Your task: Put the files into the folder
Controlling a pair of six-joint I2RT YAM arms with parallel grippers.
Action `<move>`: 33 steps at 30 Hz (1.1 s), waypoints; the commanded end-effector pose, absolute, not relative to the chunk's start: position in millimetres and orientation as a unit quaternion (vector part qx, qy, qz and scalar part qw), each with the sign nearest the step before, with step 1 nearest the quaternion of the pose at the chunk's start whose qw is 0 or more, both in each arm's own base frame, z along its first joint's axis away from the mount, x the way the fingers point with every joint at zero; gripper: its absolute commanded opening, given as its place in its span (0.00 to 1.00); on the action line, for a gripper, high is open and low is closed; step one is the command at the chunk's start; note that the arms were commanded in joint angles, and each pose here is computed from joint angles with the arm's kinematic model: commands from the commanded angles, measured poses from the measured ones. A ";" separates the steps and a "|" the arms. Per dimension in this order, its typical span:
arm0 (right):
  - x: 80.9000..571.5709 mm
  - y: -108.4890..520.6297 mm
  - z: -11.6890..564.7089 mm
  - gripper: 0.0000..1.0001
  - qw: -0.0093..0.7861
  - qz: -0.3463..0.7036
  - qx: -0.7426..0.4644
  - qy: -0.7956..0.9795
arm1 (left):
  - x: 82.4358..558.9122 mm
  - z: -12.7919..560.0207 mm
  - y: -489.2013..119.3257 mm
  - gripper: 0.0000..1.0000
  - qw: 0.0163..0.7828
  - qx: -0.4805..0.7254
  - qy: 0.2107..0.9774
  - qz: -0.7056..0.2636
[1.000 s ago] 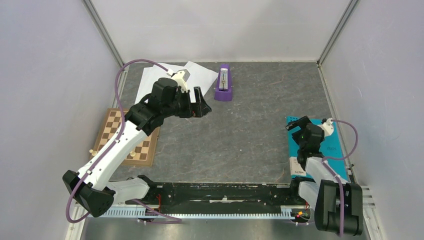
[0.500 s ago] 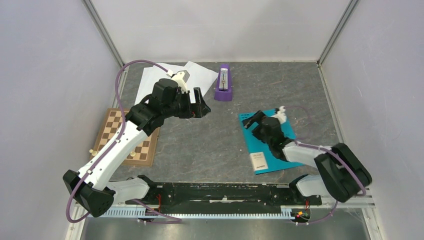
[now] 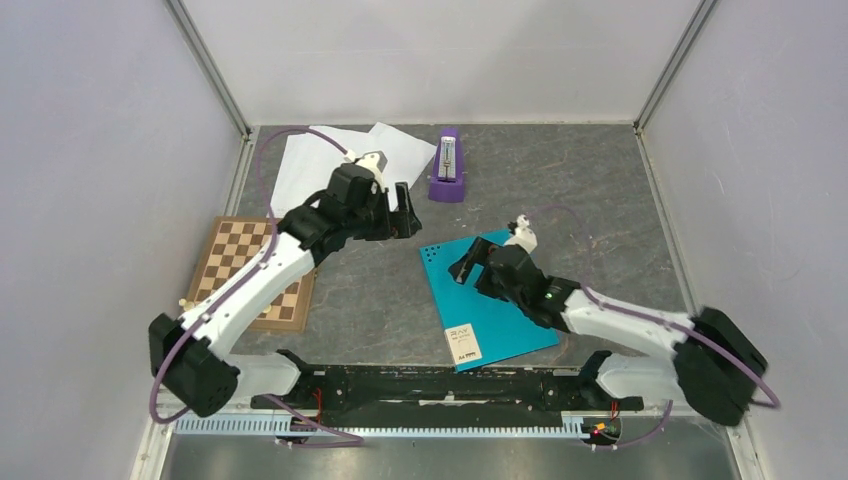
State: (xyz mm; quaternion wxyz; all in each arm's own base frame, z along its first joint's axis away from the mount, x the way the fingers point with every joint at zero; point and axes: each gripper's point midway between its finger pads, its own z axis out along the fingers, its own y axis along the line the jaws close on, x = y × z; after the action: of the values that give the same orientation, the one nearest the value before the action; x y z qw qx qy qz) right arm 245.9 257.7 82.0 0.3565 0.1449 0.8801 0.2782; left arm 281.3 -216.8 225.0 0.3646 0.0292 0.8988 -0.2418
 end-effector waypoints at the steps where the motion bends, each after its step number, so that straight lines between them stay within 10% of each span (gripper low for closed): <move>1: 197.4 215.5 65.6 0.98 0.320 0.265 0.156 0.896 | 312.4 196.6 -237.5 0.95 0.359 -0.007 0.898 -0.255; 10: 106.5 220.1 38.0 0.98 0.190 0.337 0.127 0.913 | 367.6 149.0 -290.1 0.95 0.332 0.050 0.902 -0.271; 33: 62.2 225.2 46.6 0.98 0.094 0.383 0.081 0.915 | 368.8 47.7 -299.5 0.92 0.230 0.120 0.940 -0.224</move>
State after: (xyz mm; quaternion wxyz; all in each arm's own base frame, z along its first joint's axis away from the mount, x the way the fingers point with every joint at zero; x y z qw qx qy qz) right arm 80.1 230.1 49.9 0.1369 0.1026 0.8983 0.4046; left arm 361.1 -291.8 40.2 0.2173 0.0994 0.9477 -0.2115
